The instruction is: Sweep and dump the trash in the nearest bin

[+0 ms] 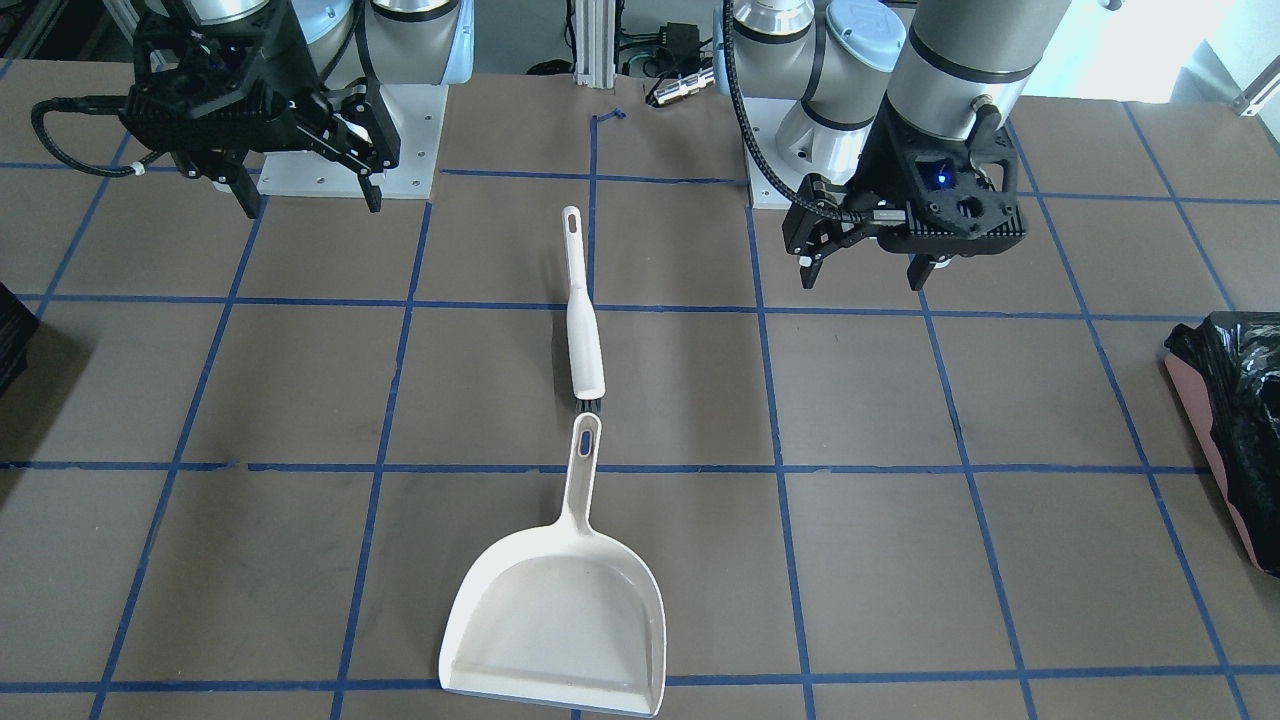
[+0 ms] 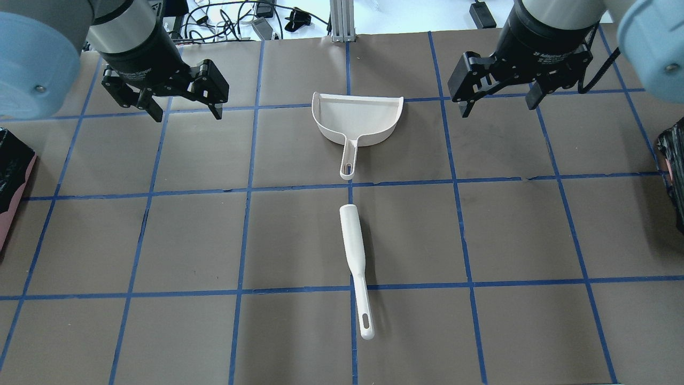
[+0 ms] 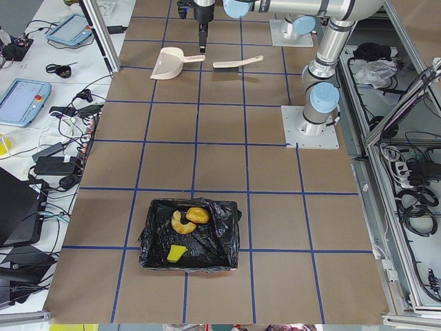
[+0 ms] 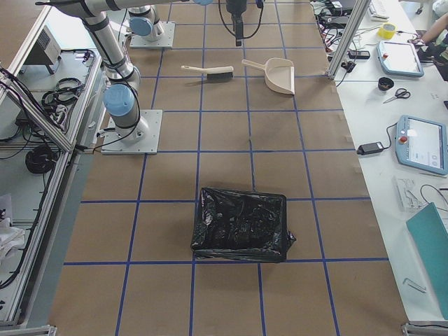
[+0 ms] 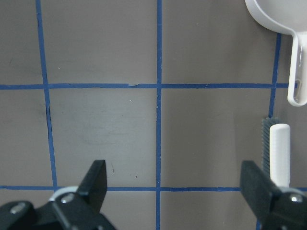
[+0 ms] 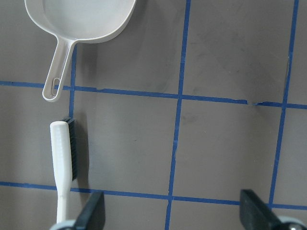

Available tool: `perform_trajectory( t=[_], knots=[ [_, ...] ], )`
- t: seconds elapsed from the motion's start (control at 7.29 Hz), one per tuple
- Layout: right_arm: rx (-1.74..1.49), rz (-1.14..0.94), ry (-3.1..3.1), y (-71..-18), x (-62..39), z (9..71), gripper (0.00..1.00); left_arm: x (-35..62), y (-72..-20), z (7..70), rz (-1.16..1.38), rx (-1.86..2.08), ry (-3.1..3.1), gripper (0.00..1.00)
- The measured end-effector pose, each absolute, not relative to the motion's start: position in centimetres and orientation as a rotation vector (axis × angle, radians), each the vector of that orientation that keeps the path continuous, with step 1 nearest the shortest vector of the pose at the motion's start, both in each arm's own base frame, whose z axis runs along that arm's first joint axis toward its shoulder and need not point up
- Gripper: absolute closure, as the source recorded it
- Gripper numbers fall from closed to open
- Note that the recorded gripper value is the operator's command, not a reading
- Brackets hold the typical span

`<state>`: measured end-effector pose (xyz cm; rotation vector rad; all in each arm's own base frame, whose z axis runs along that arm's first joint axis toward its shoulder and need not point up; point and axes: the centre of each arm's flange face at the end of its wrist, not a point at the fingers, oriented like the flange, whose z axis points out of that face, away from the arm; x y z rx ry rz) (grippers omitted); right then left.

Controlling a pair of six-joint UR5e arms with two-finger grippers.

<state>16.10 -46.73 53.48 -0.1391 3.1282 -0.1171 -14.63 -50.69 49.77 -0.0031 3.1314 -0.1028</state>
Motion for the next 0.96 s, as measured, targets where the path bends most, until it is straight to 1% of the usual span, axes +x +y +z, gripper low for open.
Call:
perform_trajectory(
  t=[0.96],
  knots=[
    [-0.139,-0.115,3.126,-46.73,16.12,53.45,0.00,-13.90,-51.03,49.55,-0.099,-0.022,3.129,0.00]
  ],
)
